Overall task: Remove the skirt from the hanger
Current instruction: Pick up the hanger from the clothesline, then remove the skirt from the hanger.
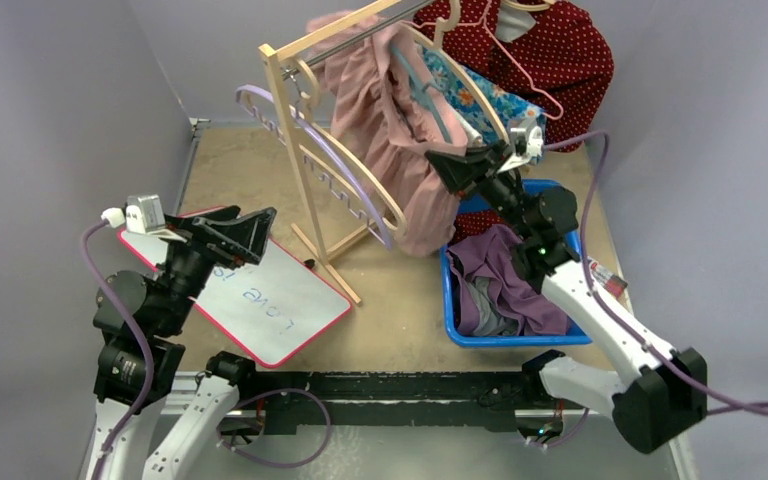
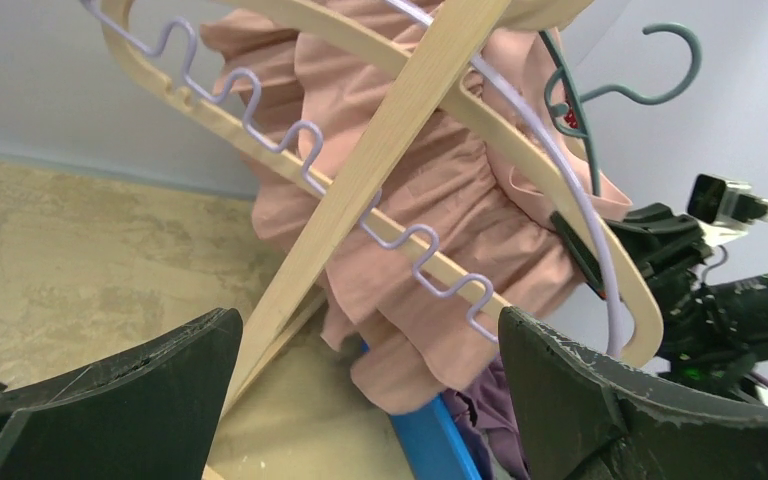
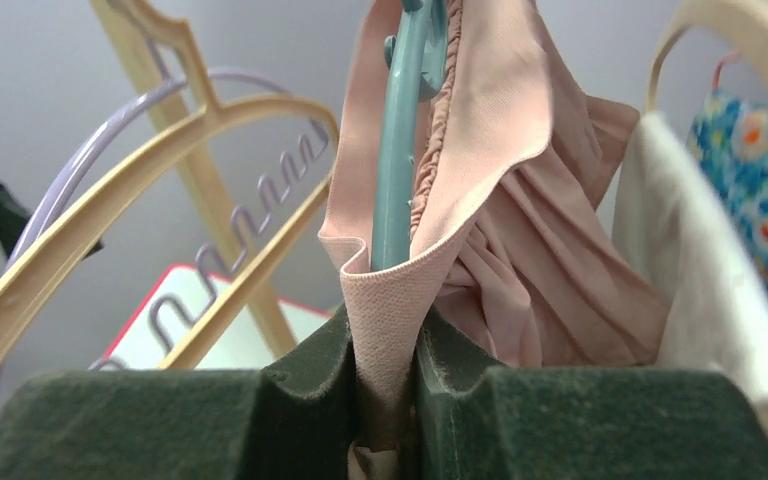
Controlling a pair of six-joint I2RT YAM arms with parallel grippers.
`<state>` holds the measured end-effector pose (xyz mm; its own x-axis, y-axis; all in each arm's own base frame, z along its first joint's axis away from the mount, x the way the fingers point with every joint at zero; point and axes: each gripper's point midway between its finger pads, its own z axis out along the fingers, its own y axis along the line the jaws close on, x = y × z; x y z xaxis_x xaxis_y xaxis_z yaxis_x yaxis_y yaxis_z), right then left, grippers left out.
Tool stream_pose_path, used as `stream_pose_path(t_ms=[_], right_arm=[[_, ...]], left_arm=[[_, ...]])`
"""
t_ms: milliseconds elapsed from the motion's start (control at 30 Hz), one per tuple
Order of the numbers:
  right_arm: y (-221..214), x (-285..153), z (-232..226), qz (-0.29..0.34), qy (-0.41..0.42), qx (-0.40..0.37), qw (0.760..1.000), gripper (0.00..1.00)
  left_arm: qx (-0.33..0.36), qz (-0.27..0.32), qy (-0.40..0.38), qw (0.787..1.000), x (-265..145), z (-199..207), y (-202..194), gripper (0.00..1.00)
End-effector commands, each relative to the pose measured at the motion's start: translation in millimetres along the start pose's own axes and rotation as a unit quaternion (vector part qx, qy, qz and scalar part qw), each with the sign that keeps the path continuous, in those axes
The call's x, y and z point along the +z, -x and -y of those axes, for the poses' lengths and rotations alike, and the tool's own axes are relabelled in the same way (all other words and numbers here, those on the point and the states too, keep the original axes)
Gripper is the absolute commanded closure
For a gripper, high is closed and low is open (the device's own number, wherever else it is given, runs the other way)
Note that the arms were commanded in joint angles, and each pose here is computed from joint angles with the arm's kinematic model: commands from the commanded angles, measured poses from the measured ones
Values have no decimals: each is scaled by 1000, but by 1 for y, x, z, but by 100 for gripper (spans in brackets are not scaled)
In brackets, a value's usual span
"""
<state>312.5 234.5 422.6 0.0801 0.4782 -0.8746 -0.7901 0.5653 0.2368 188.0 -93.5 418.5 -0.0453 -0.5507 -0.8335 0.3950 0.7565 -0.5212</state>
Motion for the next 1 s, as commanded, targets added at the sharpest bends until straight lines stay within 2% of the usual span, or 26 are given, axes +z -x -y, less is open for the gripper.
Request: stream_pose_path(t_ms=[0, 167, 400, 567, 800, 967], right_arm=[[9, -29, -25, -25, 11, 10, 1000, 100], [-31, -60, -32, -130, -1, 61, 990, 100], [-97, -110, -37, -277, -25, 143, 950, 100], [-112, -130, -35, -321, -53, 154, 933, 100], [-138, -139, -43, -373, -20, 178, 910, 100], [-161, -140, -53, -413, -11, 166, 895, 100]], left_arm=[[-13, -14, 3, 1000, 11, -5, -12, 0], [-10, -25, 16, 1000, 15, -12, -18, 0], [-7, -50, 35, 998, 23, -22, -31, 0], [-16, -61, 39, 997, 28, -26, -39, 0], [-24, -81, 45, 995, 34, -32, -53, 0], [-22, -90, 48, 995, 35, -34, -57, 0]])
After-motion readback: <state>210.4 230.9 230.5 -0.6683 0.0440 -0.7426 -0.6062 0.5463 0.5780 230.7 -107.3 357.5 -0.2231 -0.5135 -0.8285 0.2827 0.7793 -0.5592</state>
